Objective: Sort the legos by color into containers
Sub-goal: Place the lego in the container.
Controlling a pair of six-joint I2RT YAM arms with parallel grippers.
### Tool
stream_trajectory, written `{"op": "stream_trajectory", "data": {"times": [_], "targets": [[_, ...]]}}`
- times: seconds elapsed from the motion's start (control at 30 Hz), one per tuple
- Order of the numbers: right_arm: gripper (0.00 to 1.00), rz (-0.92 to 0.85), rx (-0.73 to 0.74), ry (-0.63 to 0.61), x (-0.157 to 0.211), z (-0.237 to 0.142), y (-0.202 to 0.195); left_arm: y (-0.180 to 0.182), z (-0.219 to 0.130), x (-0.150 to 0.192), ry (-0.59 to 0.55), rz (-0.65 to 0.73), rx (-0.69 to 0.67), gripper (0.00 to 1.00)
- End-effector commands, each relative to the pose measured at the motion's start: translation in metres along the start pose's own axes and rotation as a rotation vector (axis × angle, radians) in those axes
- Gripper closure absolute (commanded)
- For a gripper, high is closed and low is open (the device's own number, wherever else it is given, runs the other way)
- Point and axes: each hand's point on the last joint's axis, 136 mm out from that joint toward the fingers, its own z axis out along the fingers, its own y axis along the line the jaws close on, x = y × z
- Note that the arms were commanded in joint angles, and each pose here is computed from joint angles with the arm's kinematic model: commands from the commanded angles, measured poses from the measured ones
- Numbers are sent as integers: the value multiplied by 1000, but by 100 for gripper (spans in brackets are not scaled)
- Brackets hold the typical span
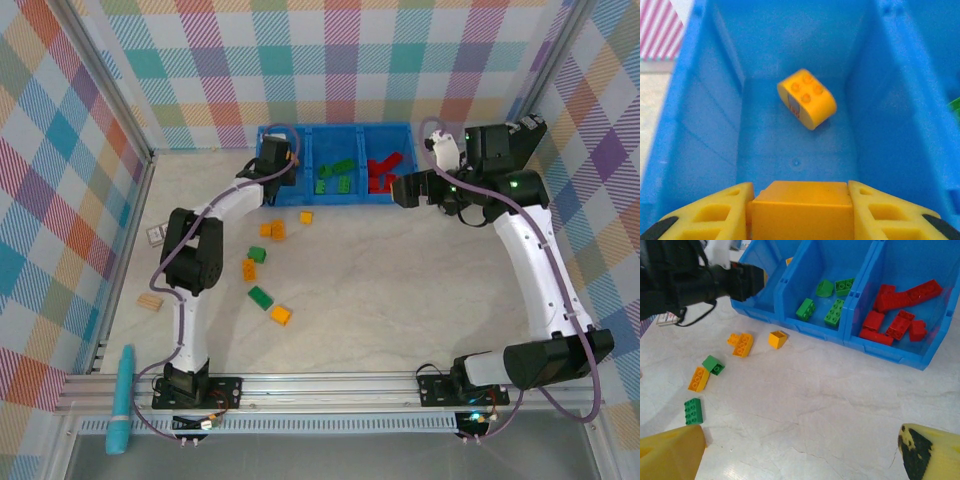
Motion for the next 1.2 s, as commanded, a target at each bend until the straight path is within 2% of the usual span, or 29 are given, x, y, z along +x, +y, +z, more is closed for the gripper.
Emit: {"op": "stream_trajectory", "data": {"times": [0.0,0.07,0.2,0.4,0.6,0.8,0.97,1.17], "targets": [[1,-6,-27,-11,-8,-3,4,-8,7,-17,-53,-36,29,66],[1,-2,-38,-10,-10,-1,5,-9,12,-15,-44,-36,28,62],[1,9,-60,-10,-13,3,7,-11,12,-13,-34,-39,41,47],[1,14,-81,-6,-14,9,9,-13,-9,-15,-52,-12,59,35],[1,13,-90,-4,-12,14,10,-21,-46,-4,-45,14,94,37],[1,19,-94,1,-9,17,10,-58,-77,50,36,121,171,39],[1,20,-87,-3,-10,15,10,-68,-85,89,119,165,172,39],[1,15,-110,-20,-16,10,18,-71,-74,110,168,157,140,39]]}}
